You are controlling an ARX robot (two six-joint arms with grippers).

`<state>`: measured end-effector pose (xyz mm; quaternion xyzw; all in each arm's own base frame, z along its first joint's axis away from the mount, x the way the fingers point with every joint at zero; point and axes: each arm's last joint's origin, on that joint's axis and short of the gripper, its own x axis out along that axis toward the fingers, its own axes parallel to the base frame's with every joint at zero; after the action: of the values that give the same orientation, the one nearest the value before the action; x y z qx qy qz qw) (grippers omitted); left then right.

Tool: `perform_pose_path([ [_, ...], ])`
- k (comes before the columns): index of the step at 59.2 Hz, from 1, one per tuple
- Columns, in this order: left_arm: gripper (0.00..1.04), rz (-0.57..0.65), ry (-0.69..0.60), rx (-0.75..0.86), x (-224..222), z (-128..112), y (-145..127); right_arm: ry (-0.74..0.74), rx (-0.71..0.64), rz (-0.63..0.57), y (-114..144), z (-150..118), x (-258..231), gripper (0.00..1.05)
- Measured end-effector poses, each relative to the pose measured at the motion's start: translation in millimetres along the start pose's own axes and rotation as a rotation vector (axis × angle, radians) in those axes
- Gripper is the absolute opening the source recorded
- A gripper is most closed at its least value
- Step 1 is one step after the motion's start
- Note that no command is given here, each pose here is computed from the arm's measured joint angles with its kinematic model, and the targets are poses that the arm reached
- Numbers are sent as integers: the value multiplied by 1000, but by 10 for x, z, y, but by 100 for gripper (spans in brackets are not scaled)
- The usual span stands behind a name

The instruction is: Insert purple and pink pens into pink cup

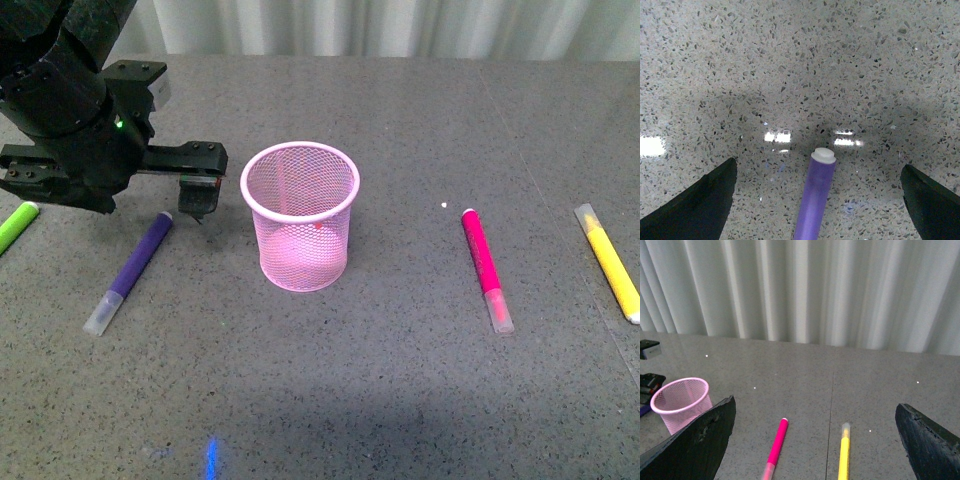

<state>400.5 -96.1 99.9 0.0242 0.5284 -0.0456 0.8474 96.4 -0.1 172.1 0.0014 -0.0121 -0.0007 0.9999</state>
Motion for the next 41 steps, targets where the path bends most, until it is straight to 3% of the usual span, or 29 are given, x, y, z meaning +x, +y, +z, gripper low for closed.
perform_pose_path([
  [36, 96, -9, -4, 3, 135, -113, 3, 0, 0, 0, 0, 0, 0, 97],
  [41, 80, -16, -10, 7, 140, -110, -9, 0, 0, 0, 0, 0, 0, 97],
])
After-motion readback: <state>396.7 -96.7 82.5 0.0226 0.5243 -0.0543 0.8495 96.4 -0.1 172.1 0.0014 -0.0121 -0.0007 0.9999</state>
